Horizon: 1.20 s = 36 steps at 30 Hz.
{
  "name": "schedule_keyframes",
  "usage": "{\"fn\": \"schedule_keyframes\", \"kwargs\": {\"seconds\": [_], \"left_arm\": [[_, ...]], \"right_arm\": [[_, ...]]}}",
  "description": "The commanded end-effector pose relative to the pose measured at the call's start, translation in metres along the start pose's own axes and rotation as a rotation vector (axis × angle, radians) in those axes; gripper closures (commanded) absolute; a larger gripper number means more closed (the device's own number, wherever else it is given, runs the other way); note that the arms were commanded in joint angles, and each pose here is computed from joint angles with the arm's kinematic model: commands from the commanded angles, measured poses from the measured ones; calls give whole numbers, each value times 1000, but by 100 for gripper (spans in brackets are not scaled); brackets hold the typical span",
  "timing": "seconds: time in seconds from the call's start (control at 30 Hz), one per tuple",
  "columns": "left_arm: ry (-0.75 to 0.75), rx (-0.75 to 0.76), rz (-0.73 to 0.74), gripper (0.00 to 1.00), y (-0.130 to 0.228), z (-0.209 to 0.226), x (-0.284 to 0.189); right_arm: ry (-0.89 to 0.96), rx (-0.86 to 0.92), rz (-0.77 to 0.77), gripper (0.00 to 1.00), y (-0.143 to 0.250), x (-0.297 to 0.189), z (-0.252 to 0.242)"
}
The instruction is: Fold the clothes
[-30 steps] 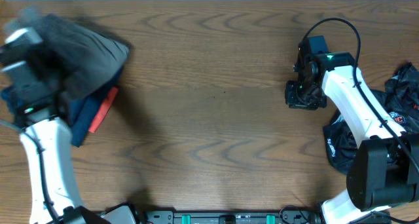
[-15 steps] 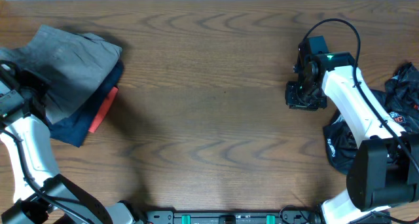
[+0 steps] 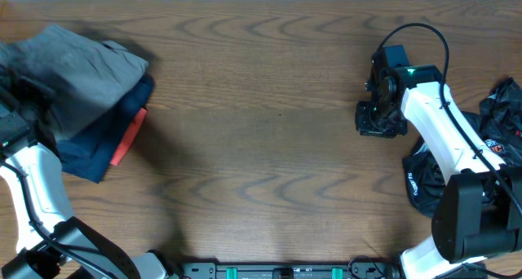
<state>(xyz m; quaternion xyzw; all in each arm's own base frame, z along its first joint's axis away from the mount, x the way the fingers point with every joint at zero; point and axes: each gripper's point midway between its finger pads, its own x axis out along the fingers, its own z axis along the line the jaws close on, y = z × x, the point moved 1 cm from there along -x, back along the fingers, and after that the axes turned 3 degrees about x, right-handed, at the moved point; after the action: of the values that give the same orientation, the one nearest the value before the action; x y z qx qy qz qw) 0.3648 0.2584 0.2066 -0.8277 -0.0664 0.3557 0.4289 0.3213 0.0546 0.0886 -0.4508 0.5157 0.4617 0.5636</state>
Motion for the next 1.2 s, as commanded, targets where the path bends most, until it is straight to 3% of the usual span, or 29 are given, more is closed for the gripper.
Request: {"fn": "schedule_keyframes", "kwargs": {"seconds": [0.0,0.07,0.1,0.27,0.53,0.63,0.93,1.17], "left_arm": [[-83,-25,-4,66,-8,19,-10],[-183,-40,31,17,2,40,-12],[-203,-45,35,2,3,45,-13],[-195,-182,-13,2,-9,47,-21],[351,-106,-118,2,-57,-55,-67],[460,-128,-105,2,-58,-76,-72],[351,-132,-10,2,-26,-50,-11],[36,-263,185,2,39,40,48]], "right_arm": [[2,10,-17,73,1,-5,-1],[2,10,-16,73,1,-5,-1],[3,10,-13,72,2,-5,-1],[5,-6,-7,72,3,-5,-2],[5,-8,-9,72,3,-5,-1],[4,-8,-12,71,2,-5,-1],[4,-8,-9,71,2,-5,-1],[10,-4,8,71,6,-5,-3]]}}
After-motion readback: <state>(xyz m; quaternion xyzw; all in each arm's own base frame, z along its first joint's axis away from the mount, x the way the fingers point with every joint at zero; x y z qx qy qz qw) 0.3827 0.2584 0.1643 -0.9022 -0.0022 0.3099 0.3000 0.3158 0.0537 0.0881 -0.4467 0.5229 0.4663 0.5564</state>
